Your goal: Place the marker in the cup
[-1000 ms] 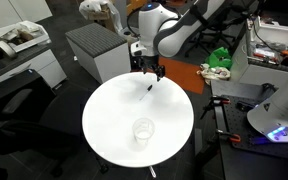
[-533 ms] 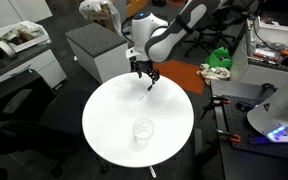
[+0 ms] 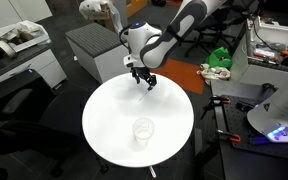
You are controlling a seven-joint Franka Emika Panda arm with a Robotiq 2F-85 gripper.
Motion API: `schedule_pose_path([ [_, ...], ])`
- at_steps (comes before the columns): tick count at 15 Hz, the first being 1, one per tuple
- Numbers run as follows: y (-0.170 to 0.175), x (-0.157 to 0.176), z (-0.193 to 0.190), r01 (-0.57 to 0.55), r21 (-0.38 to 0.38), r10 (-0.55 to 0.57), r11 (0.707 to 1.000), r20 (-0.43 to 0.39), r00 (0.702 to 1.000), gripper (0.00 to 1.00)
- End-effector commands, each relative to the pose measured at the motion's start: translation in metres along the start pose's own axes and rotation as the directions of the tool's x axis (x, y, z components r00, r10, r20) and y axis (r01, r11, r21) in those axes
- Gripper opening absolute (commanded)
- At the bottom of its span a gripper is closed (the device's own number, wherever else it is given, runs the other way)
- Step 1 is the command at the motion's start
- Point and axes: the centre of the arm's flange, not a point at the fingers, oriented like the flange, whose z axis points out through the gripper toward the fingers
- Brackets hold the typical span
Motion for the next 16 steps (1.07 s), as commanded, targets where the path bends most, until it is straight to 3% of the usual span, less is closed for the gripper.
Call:
schedule_pose_path([
  [1,0.019,-0.003,0.011,-0.010,0.015,0.010,1.000,-0.021,1.000,1.00],
  [9,0.031,-0.008,0.029,-0.036,0.028,0.037,0.999,-0.021,0.999,1.00],
  [16,0.018,-0.006,0.042,-0.043,0.046,0.045,0.998,-0.038,0.998,1.00],
])
